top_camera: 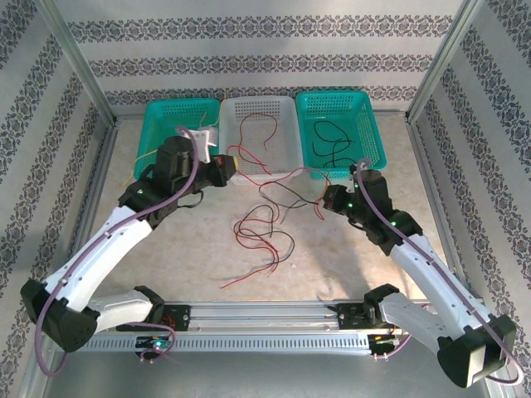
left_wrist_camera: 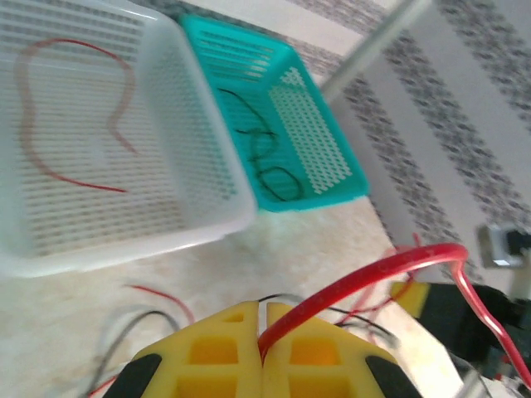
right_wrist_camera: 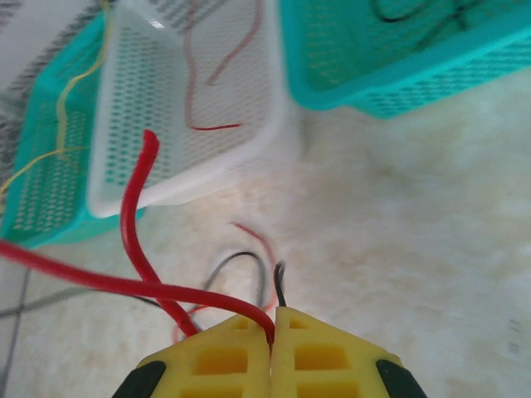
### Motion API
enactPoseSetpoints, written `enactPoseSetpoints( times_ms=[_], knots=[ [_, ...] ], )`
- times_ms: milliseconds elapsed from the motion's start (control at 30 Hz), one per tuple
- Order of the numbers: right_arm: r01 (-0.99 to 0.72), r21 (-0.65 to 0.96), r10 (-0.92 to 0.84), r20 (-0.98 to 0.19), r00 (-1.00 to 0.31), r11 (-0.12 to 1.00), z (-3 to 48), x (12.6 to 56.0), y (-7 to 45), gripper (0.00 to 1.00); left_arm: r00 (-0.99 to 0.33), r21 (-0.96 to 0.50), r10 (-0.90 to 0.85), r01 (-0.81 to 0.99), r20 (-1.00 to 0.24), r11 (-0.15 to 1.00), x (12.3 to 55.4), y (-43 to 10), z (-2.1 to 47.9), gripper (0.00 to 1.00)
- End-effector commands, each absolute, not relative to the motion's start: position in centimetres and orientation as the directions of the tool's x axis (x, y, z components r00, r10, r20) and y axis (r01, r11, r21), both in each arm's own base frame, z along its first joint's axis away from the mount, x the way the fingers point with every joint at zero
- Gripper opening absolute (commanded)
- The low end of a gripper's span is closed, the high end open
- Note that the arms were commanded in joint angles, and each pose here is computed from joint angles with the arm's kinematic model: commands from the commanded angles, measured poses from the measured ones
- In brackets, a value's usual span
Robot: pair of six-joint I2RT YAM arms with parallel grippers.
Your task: Untangle the cables
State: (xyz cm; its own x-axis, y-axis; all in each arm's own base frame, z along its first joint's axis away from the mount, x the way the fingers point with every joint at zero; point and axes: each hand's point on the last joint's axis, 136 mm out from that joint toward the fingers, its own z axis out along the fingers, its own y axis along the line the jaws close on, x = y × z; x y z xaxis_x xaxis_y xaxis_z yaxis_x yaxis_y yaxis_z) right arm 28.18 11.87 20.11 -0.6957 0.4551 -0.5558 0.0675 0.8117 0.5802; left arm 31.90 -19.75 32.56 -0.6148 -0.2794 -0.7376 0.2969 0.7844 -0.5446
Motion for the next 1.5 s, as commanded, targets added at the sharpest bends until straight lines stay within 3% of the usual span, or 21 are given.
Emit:
enactPoseSetpoints(
  times_ms=[0, 200, 567, 633, 700, 833, 967, 1167, 1467],
  knots=[
    [0.186, 0.529, 0.47, -0.474, -0.744, 0.828, 15.9, 26.4, 9.3, 0.0, -0.571, -0.509, -0.367, 0.106, -0.734, 0.854, 32.0, -13.8, 31.2, 0.0],
    [0.203, 0.563, 0.5, -0.444, -0.743, 0.801, 15.2, 25.9, 9.0, 0.0, -0.572, -0.631, -0.509, 0.019, -0.643, 0.775, 32.8, -11.8, 29.8, 0.0],
    [-0.055, 0.599, 0.358, -0.547, -0.757, 0.799, 20.8, 25.6, 13.6, 0.0, -0.604, -0.683, -0.514, 0.07, -0.609, 0.727, 33.2, -13.5, 29.5, 0.0],
    [-0.037, 0.577, 0.346, -0.537, -0.769, 0.816, 19.7, 25.6, 13.8, 0.12, -0.582, -0.676, -0.498, 0.124, -0.643, 0.727, 33.4, -13.8, 31.3, 0.0],
    [0.002, 0.573, 0.363, -0.517, -0.776, 0.82, 18.4, 25.7, 13.5, 0.34, -0.567, -0.666, -0.477, 0.18, -0.671, 0.724, 33.5, -14.3, 33.1, 0.0],
    [0.048, 0.578, 0.397, -0.496, -0.772, 0.815, 17.0, 25.8, 13.1, 0.47, -0.534, -0.647, -0.433, 0.318, -0.726, 0.693, 33.2, -15.9, 37.0, 0.0],
    [0.055, 0.572, 0.399, -0.497, -0.77, 0.819, 16.9, 25.6, 12.9, 0.52, -0.519, -0.578, -0.335, 0.426, -0.786, 0.696, 32.6, -17.9, 39.4, 0.0],
    [0.007, 0.592, 0.371, -0.496, -0.785, 0.806, 17.9, 25.2, 14.1, 0.54, -0.5, -0.532, -0.245, 0.583, -0.83, 0.613, 31.0, -21.2, 43.0, 0.0],
    [-0.217, 0.682, 0.322, -0.57, -0.756, 0.699, 24.7, 24.7, 18.8, 0.59, -0.448, -0.551, -0.323, 0.641, -0.834, 0.534, 30.6, -21.8, 48.6, 0.0]
  ],
)
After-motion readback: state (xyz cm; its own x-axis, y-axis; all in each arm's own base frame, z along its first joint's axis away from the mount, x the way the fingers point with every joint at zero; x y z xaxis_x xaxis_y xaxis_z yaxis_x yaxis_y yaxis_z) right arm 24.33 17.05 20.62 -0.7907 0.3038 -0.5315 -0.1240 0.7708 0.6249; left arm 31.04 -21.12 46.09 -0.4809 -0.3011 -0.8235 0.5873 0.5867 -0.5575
